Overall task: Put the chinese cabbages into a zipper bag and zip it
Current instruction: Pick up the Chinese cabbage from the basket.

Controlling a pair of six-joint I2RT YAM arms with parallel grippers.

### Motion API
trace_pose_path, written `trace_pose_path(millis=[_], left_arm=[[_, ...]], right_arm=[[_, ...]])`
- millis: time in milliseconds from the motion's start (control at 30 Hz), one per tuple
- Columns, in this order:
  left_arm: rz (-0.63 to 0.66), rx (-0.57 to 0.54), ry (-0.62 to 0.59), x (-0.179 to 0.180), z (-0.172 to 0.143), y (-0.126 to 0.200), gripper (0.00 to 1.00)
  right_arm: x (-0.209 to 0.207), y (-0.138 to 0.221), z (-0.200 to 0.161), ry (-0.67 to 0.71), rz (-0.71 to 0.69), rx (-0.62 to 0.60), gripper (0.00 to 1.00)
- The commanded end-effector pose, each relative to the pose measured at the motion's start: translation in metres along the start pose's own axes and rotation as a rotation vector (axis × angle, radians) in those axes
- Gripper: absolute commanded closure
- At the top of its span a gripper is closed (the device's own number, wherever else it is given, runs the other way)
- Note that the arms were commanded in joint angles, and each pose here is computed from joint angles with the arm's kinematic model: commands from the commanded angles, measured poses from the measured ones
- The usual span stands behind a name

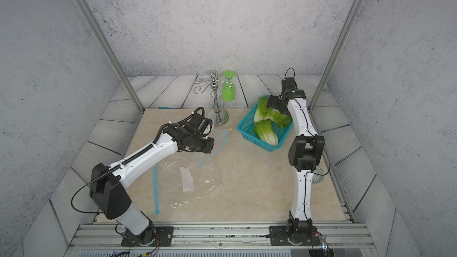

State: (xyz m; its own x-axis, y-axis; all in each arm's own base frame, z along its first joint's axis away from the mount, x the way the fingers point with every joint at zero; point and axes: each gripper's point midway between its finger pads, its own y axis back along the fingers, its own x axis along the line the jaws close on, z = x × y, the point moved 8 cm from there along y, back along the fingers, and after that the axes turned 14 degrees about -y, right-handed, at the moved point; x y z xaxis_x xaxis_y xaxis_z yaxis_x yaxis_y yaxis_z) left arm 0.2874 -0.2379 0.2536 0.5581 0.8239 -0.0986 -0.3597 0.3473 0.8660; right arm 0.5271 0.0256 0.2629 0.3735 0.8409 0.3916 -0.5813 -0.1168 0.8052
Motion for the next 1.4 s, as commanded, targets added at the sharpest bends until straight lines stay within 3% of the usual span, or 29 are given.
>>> trace_pose_path(millis=[0,167,267,600,933,1167,1367], left_arm=[[0.005,0.025,-0.012,0.002,0.003,-0.002,1.0],[0.023,0.055,-0.016,0.004,0.0,-0.01,1.0],[0.005,0.072,-0.013,0.002,0.0,-0.015,1.0],[0.003,0.091,-0.01,0.002,0.003,-0.014,1.0],[-0.002,0.082,-0.006,0.001,0.006,-0.012,1.0],[0.003,0.084,-0.01,0.001,0.005,-0.011,1.0],[0.031,0.053,0.008,0.004,0.008,-0.002,1.0]], right_arm=[[0.005,-0.014,-0.002,0.013,0.025,0.014,0.01],[0.022,0.004,0.011,0.006,0.146,-0.079,0.01],[0.029,0.005,0.013,0.032,0.149,-0.111,0.01],[0.025,-0.068,0.002,0.025,0.112,-0.013,0.01],[0.022,-0.097,-0.006,0.008,0.086,-0.018,0.02],[0.028,-0.079,0.013,-0.031,0.232,-0.093,0.55],[0.039,-0.044,0.024,-0.042,0.348,-0.104,0.72]])
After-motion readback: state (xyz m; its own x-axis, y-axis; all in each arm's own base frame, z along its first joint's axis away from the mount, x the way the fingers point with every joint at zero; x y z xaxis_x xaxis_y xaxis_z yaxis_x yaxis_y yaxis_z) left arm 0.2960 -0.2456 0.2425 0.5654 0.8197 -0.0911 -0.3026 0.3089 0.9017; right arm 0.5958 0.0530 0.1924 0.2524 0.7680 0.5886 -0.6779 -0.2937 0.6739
